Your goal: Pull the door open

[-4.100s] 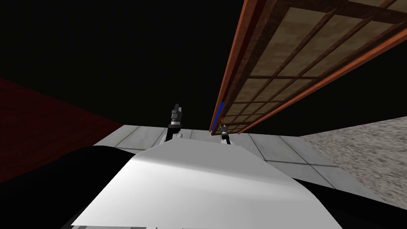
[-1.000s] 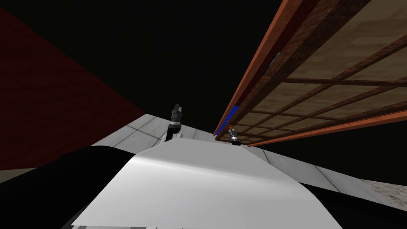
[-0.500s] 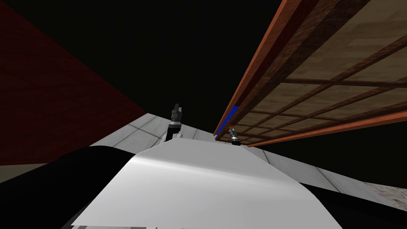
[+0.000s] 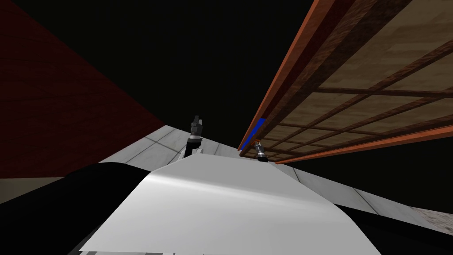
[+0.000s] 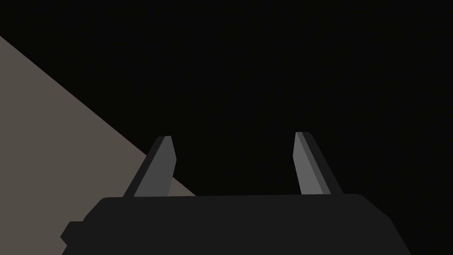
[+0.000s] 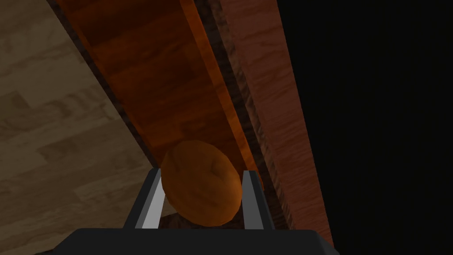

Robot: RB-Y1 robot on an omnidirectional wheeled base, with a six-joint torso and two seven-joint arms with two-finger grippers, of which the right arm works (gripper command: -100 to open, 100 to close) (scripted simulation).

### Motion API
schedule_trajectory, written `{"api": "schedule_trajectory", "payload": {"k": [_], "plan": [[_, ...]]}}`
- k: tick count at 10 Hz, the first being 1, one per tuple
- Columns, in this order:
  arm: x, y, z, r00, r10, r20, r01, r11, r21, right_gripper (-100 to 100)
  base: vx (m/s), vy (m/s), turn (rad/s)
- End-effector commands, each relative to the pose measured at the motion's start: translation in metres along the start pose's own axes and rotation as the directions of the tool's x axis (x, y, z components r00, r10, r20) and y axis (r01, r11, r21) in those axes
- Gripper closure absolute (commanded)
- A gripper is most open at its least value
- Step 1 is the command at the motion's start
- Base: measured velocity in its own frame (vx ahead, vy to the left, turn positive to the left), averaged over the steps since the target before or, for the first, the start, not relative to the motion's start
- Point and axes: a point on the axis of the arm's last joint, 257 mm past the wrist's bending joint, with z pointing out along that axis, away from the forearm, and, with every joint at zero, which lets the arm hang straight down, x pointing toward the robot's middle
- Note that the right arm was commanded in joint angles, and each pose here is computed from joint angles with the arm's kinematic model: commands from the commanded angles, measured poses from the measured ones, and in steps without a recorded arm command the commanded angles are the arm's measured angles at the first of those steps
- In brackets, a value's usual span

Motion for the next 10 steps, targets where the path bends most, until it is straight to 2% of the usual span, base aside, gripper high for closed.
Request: {"api": "schedule_trajectory", "payload": {"k": [1, 4, 5, 8, 9, 10], "plan": [[0.0042, 0.0008, -0.0013, 0.998, 0.055, -0.005, -0.055, 0.998, 0.003, 100, -0.023, -0.009, 0.035], [0.0037, 0.0001, -0.0013, 0.991, 0.135, -0.001, -0.135, 0.991, 0.007, 100, -0.027, -0.015, 0.034], [0.0037, 0.0001, -0.0013, 0.990, 0.139, -0.001, -0.139, 0.990, 0.007, 100, -0.020, -0.012, 0.021], [0.0031, -0.0007, -0.0014, 0.975, 0.220, 0.003, -0.220, 0.975, 0.010, 100, -0.029, -0.012, 0.034], [0.0028, -0.0011, -0.0014, 0.966, 0.260, 0.005, -0.260, 0.966, 0.012, 100, -0.024, -0.012, 0.036], [0.0028, -0.0011, -0.0014, 0.965, 0.263, 0.005, -0.263, 0.965, 0.012, 100, -0.020, -0.013, 0.020]]}}
